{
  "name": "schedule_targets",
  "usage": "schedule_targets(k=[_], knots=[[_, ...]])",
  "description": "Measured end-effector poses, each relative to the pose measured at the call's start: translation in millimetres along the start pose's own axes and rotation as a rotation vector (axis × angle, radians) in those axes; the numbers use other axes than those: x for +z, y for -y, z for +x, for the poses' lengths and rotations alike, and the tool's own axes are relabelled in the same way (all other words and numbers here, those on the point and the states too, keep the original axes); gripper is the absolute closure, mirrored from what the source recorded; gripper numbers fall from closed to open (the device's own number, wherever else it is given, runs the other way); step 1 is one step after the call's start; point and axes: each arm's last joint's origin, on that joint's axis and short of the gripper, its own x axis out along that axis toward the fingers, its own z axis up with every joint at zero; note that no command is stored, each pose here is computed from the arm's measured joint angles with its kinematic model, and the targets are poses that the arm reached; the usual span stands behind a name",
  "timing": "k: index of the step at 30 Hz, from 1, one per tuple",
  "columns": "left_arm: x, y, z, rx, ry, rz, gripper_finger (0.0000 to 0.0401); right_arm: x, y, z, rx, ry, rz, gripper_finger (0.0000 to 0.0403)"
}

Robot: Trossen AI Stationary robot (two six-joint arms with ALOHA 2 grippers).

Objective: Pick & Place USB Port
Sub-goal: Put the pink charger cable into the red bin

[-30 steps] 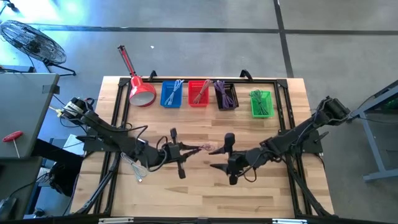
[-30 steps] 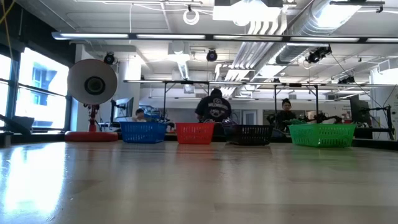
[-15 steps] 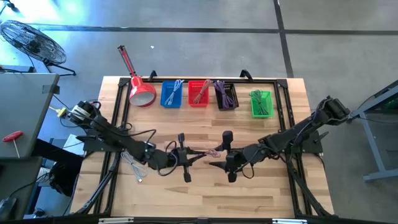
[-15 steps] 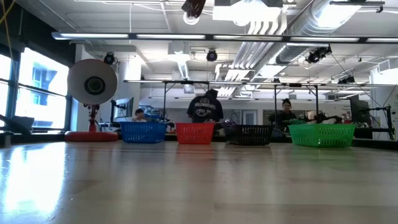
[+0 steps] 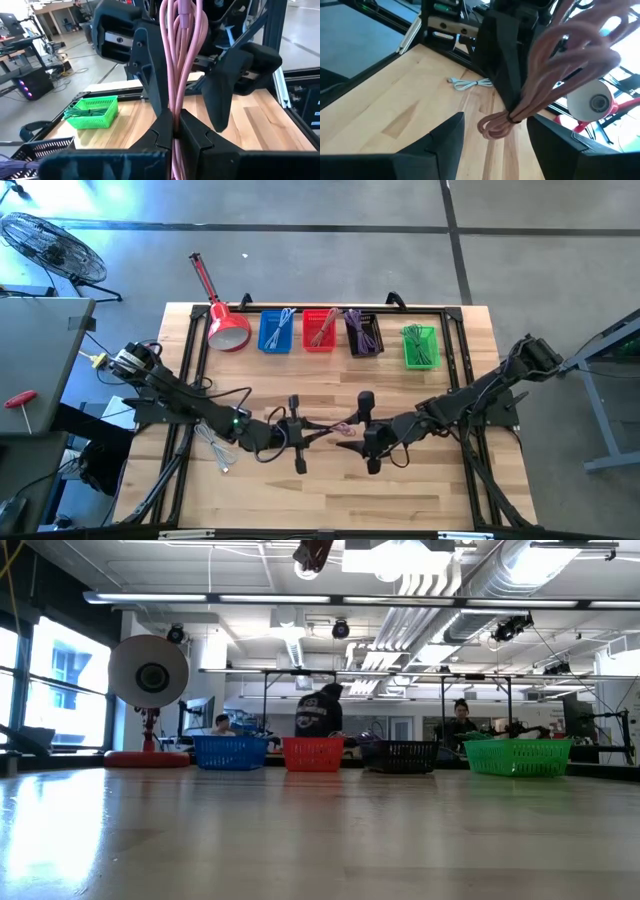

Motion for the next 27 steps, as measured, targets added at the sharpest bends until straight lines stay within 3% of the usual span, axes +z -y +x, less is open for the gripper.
schedule_targets(k=[19, 23, 27], knots=[[-7.1, -0.9, 4.8, 0.008, -0.031, 0.015, 0.0397, 7.7, 4.4, -0.1, -0.057, 0.068, -0.049, 0.0201], [-7.2, -0.9, 4.8, 0.008, -0.032, 0.016, 0.0397, 7.6, 4.8, 0.0, -0.059, 0.067, -0.051, 0.0243], [-7.8, -0.7, 4.7, 0.004, -0.037, 0.024, 0.0397, 7.6, 4.8, 0.0, -0.060, 0.067, -0.067, 0.0327]])
